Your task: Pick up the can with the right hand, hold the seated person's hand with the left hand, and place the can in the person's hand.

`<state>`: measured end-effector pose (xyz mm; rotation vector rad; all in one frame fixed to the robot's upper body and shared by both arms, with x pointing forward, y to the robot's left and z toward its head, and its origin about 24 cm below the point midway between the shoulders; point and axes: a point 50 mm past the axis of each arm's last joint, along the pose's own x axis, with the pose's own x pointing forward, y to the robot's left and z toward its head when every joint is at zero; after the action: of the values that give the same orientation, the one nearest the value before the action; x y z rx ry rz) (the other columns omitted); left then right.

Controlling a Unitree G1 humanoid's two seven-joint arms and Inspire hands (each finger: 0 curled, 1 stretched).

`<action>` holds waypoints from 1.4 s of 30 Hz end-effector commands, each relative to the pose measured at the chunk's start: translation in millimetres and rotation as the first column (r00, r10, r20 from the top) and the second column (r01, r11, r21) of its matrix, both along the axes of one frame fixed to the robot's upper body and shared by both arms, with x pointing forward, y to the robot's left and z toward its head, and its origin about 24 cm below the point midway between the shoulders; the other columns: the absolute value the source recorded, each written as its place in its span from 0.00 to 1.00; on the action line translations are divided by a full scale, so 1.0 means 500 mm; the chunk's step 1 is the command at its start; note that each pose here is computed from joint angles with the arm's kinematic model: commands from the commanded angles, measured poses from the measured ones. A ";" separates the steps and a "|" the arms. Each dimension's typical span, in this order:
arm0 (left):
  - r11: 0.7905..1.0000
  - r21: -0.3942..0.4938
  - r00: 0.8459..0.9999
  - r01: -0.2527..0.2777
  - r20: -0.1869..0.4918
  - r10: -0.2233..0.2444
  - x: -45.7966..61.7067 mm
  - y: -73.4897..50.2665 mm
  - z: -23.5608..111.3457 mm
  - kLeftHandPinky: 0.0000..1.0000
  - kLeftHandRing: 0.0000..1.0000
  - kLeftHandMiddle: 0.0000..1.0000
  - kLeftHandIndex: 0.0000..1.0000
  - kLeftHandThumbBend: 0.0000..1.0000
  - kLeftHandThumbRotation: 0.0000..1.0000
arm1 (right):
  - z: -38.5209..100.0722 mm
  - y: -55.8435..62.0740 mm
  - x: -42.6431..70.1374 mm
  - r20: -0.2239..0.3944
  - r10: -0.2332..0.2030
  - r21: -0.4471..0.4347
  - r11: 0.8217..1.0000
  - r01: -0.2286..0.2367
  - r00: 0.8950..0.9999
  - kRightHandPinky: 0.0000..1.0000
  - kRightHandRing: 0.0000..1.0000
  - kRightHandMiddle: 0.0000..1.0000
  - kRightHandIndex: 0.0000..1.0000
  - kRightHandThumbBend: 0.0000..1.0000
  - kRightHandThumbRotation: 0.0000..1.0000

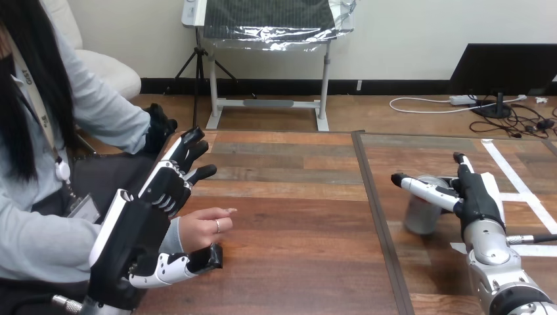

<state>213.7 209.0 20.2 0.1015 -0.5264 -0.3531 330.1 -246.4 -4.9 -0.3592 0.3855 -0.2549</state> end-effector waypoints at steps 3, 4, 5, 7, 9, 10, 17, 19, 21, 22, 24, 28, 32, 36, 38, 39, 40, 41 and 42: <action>1.000 -0.003 0.997 0.017 0.081 -0.017 0.020 -0.011 0.030 0.87 0.96 0.98 0.94 1.00 0.47 | 0.062 0.019 0.049 0.090 0.020 -0.015 1.000 -0.019 0.996 0.29 0.45 0.50 1.00 1.00 0.33; 1.000 -0.002 0.996 0.015 0.083 -0.015 0.020 -0.011 0.030 0.87 0.96 0.98 0.94 1.00 0.48 | 0.062 0.019 0.049 0.089 0.022 -0.020 1.000 -0.020 0.996 0.26 0.40 0.46 1.00 1.00 0.33; 1.000 -0.002 0.996 0.013 0.084 -0.013 0.021 -0.011 0.030 0.86 0.96 0.98 0.94 1.00 0.48 | 0.062 0.020 0.049 0.088 0.023 -0.023 1.000 -0.021 0.996 0.24 0.37 0.43 1.00 1.00 0.34; 1.000 -0.004 0.996 0.016 0.083 -0.016 0.021 -0.012 0.030 0.86 0.96 0.98 0.94 1.00 0.48 | 0.061 0.021 0.049 0.084 0.033 -0.034 0.999 -0.030 0.996 0.23 0.35 0.45 1.00 1.00 0.35; 1.000 -0.004 0.996 0.017 0.084 -0.016 0.021 -0.012 0.031 0.86 0.96 0.98 0.94 1.00 0.48 | 0.061 0.022 0.050 0.080 0.039 -0.042 0.999 -0.035 0.996 0.23 0.37 0.48 1.00 1.00 0.35; 1.000 -0.002 0.996 0.016 0.084 -0.016 0.021 -0.012 0.031 0.86 0.96 0.98 0.94 1.00 0.48 | 0.061 0.023 0.050 0.078 0.040 -0.044 0.998 -0.037 0.996 0.24 0.39 0.49 1.00 1.00 0.35; 1.000 0.000 0.996 0.019 0.089 -0.019 0.022 -0.014 0.032 0.86 0.96 0.98 0.94 1.00 0.48 | 0.059 0.027 0.050 0.078 0.045 -0.041 0.998 -0.042 0.996 0.22 0.32 0.40 1.00 1.00 0.35; 1.000 -0.001 0.996 0.019 0.090 -0.019 0.022 -0.014 0.032 0.86 0.96 0.98 0.94 1.00 0.48 | 0.058 0.028 0.049 0.080 0.043 -0.034 0.999 -0.041 0.996 0.20 0.29 0.37 1.00 1.00 0.34; 1.000 -0.002 0.996 0.019 0.090 -0.019 0.022 -0.014 0.033 0.86 0.96 0.98 0.94 1.00 0.48 | 0.057 0.031 0.049 0.082 0.042 -0.026 0.999 -0.040 0.996 0.18 0.26 0.33 0.99 1.00 0.33; 1.000 -0.003 0.996 0.019 0.091 -0.019 0.022 -0.014 0.033 0.86 0.96 0.98 0.94 1.00 0.48 | 0.057 0.032 0.050 0.082 0.041 -0.021 0.999 -0.040 0.996 0.16 0.23 0.31 0.99 1.00 0.33; 1.000 -0.005 0.996 0.020 0.091 -0.020 0.022 -0.014 0.033 0.86 0.96 0.98 0.93 1.00 0.48 | 0.057 0.034 0.050 0.080 0.044 -0.028 0.999 -0.042 0.996 0.13 0.19 0.26 0.99 1.00 0.32; 1.000 -0.005 0.995 0.020 0.094 -0.019 0.021 -0.014 0.034 0.86 0.96 0.98 0.93 1.00 0.48 | 0.055 0.036 0.049 0.074 0.046 -0.037 0.998 -0.043 0.996 0.09 0.14 0.21 0.98 1.00 0.30; 1.000 -0.012 0.996 0.023 0.090 -0.021 0.021 -0.014 0.034 0.86 0.96 0.98 0.93 1.00 0.48 | 0.054 0.038 0.049 0.072 0.041 -0.037 0.999 -0.038 0.997 0.06 0.10 0.17 0.96 1.00 0.26; 1.000 -0.021 0.996 0.021 0.092 -0.019 0.022 -0.013 0.034 0.86 0.96 0.98 0.93 1.00 0.48 | 0.050 0.041 0.048 0.069 0.031 -0.032 0.999 -0.029 0.997 0.16 0.27 0.36 0.93 1.00 0.21; 1.000 -0.021 0.995 0.020 0.094 -0.018 0.022 -0.013 0.035 0.86 0.96 0.98 0.92 1.00 0.49 | 0.048 0.041 0.047 0.066 0.027 -0.033 0.999 -0.025 0.997 0.31 0.45 0.51 0.91 1.00 0.17; 1.000 -0.022 0.995 0.020 0.096 -0.018 0.022 -0.013 0.035 0.86 0.96 0.98 0.92 1.00 0.49 | 0.048 0.042 0.046 0.068 0.024 -0.036 0.999 -0.021 0.997 0.38 0.52 0.57 0.90 1.00 0.16; 1.000 -0.023 0.995 0.020 0.097 -0.018 0.022 -0.013 0.035 0.86 0.96 0.98 0.92 1.00 0.49 | 0.047 0.043 0.046 0.071 0.021 -0.038 0.999 -0.019 0.997 0.44 0.57 0.62 0.89 1.00 0.14; 1.000 -0.024 0.995 0.021 0.098 -0.018 0.022 -0.013 0.035 0.86 0.96 0.98 0.92 1.00 0.49 | 0.047 0.044 0.046 0.073 0.020 -0.040 0.999 -0.017 0.997 0.50 0.62 0.66 0.88 1.00 0.13; 0.999 -0.028 0.995 0.023 0.096 -0.020 0.022 -0.013 0.035 0.86 0.96 0.98 0.92 1.00 0.49 | 0.047 0.046 0.046 0.079 0.016 -0.039 0.999 -0.013 0.997 0.54 0.65 0.69 0.87 0.99 0.11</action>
<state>213.8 206.2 20.0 0.0832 -0.5341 -0.3474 332.5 -239.6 -5.1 -0.3897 0.3943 -0.2711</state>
